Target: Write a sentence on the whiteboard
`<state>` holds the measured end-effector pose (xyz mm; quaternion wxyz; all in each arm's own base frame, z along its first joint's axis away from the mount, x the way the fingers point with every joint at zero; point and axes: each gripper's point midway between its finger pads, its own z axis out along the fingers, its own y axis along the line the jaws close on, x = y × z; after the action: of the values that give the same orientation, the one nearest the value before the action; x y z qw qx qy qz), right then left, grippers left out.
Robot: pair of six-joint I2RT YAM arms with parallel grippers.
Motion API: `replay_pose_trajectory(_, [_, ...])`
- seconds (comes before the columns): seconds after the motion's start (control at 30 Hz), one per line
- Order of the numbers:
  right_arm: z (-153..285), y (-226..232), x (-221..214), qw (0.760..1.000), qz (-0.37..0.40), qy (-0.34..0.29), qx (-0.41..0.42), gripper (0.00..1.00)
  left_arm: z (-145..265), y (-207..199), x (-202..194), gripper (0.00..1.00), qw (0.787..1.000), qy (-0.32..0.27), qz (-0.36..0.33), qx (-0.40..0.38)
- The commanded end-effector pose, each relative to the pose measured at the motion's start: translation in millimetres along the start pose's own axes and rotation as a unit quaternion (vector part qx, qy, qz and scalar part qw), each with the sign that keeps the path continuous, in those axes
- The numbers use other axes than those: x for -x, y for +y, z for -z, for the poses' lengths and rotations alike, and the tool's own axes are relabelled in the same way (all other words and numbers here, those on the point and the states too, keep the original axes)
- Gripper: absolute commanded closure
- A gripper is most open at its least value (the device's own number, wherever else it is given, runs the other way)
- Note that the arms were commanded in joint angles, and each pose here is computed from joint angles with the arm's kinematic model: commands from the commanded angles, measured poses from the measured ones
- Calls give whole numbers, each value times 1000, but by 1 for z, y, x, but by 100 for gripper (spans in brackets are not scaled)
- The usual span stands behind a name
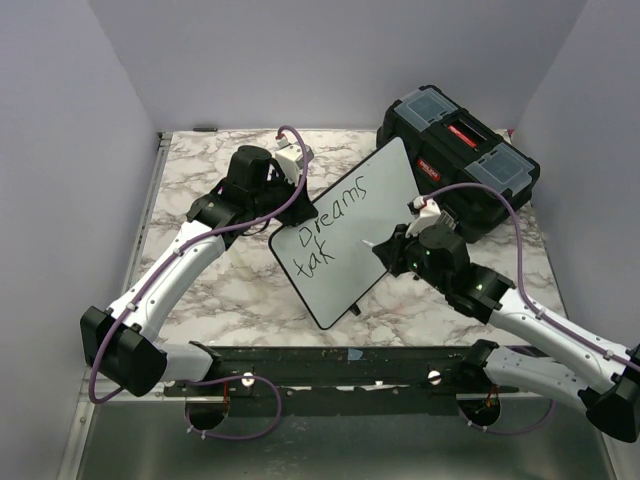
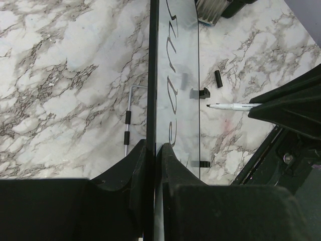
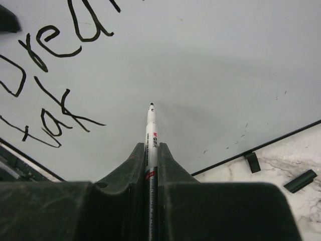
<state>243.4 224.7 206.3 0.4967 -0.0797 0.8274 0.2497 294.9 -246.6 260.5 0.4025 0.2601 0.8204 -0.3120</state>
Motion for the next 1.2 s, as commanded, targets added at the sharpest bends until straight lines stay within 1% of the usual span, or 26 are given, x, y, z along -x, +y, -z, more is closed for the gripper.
replay_pose_trajectory(0.0, [7,11,0,999,-28,-3,47,99,-3,7,-64,100,993,113,3,18])
replay_pose_trajectory(0.23, [6,11,-9,998,-24,4,54,99,-3,7,-64,100,993,113,2,20])
replay_pose_trajectory(0.93, [2,35,-2,994,-17,4,109,99,-4,9,-67,100,993,117,2,24])
replay_pose_trajectory(1.17, [2,36,2,994,-8,-2,113,99,-5,10,-67,100,993,119,2,24])
